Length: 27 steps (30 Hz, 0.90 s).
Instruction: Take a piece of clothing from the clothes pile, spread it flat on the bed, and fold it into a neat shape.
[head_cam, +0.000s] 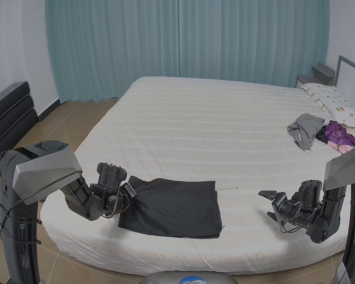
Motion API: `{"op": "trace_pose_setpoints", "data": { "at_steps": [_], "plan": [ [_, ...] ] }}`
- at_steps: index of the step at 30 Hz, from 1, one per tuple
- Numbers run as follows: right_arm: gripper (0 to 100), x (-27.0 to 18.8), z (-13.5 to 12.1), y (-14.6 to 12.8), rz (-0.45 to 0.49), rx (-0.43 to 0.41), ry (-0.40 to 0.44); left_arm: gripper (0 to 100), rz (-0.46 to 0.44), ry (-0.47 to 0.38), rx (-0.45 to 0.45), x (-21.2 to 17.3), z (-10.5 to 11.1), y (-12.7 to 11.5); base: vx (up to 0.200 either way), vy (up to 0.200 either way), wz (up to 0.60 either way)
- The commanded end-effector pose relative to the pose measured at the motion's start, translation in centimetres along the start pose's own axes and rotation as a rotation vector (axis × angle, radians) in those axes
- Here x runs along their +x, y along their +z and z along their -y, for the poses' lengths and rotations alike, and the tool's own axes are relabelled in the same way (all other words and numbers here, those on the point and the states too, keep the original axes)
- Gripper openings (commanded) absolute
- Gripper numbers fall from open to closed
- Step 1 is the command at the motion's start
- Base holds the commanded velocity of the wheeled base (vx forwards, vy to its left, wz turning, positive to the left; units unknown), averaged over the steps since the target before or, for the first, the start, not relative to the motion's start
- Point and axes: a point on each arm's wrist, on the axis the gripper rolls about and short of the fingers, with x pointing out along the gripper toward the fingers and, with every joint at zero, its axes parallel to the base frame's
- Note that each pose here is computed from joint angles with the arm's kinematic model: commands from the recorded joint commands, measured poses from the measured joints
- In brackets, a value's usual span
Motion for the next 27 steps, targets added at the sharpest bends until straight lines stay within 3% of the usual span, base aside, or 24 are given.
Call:
{"op": "trace_pose_setpoints", "data": {
  "at_steps": [1,2,18,27],
  "plan": [
    [100,0.0,0.0,0.0,-0.002,0.000,0.000,0,-0.004,0.006,-0.003,0.2,-0.2,-0.1,0.000,0.000,0.00],
    [100,0.0,0.0,0.0,-0.002,0.000,0.000,100,-0.008,0.013,-0.002,0.2,-0.3,-0.2,0.000,0.000,0.00],
    [100,0.0,0.0,0.0,-0.001,0.001,0.001,100,-0.009,0.035,-0.056,-0.2,-1.1,-0.1,0.000,0.000,0.00],
    [100,-0.2,-0.2,0.0,-0.003,-0.002,0.007,100,0.031,0.023,-0.108,-3.4,-1.6,1.9,0.000,0.000,0.00]
  ]
}}
